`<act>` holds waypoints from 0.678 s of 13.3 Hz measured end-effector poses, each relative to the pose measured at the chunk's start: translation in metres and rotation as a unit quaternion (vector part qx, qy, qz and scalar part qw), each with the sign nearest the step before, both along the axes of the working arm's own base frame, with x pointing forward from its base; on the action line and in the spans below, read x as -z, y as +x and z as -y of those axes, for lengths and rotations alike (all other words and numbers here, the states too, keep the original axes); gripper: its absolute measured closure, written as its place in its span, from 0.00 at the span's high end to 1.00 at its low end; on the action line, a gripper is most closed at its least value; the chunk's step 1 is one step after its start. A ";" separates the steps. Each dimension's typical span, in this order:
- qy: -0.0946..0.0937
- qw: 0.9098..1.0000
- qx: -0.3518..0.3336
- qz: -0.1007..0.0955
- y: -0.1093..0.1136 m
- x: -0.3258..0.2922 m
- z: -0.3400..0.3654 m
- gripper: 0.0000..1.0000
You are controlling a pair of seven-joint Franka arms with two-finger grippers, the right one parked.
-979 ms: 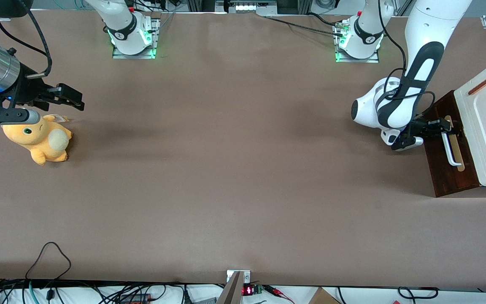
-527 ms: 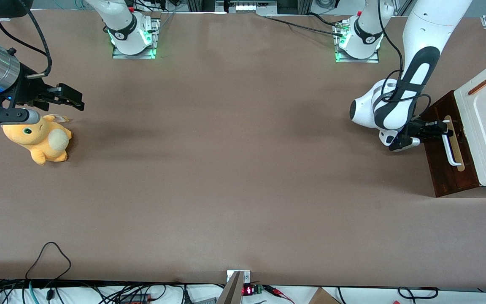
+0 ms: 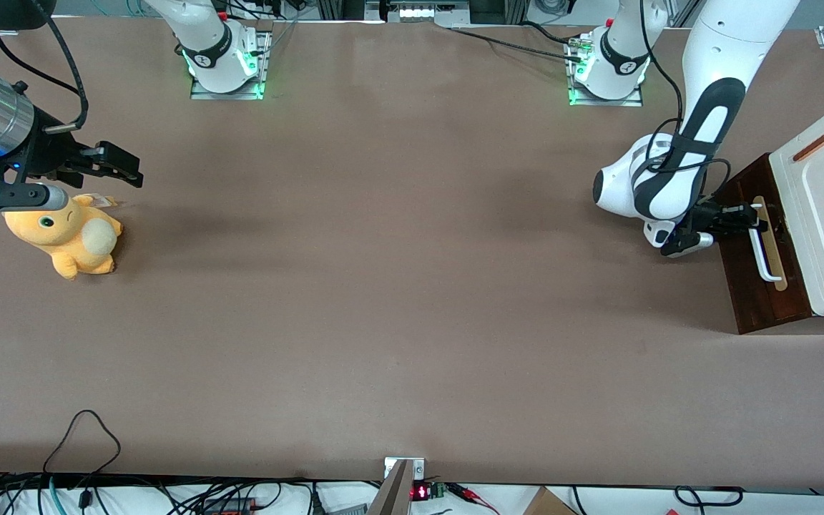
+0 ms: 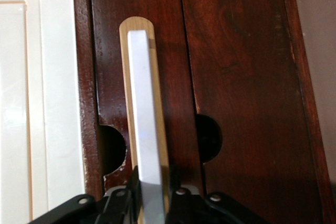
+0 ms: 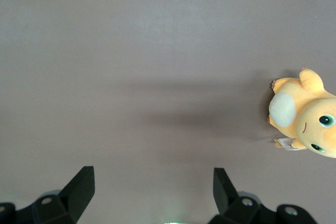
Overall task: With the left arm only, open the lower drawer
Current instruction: 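Close the left gripper around the white bar handle, then pull the handle with the left gripper, sliding the drawer out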
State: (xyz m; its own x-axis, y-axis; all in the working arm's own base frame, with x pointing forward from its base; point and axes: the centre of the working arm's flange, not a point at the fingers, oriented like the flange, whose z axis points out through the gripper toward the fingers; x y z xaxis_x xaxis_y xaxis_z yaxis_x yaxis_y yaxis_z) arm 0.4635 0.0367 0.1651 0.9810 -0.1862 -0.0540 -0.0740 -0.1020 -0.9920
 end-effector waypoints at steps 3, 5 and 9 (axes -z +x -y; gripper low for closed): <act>-0.003 1.000 0.000 0.006 0.000 0.000 0.001 0.19; -0.003 1.000 0.002 0.006 0.000 0.000 0.003 0.19; -0.008 1.000 0.007 0.008 0.000 -0.001 0.010 0.19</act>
State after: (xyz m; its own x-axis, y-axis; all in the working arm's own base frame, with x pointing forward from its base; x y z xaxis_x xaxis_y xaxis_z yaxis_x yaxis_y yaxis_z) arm 0.4633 0.0263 0.1658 0.9790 -0.2006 -0.0363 -0.0606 -0.1167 -0.9913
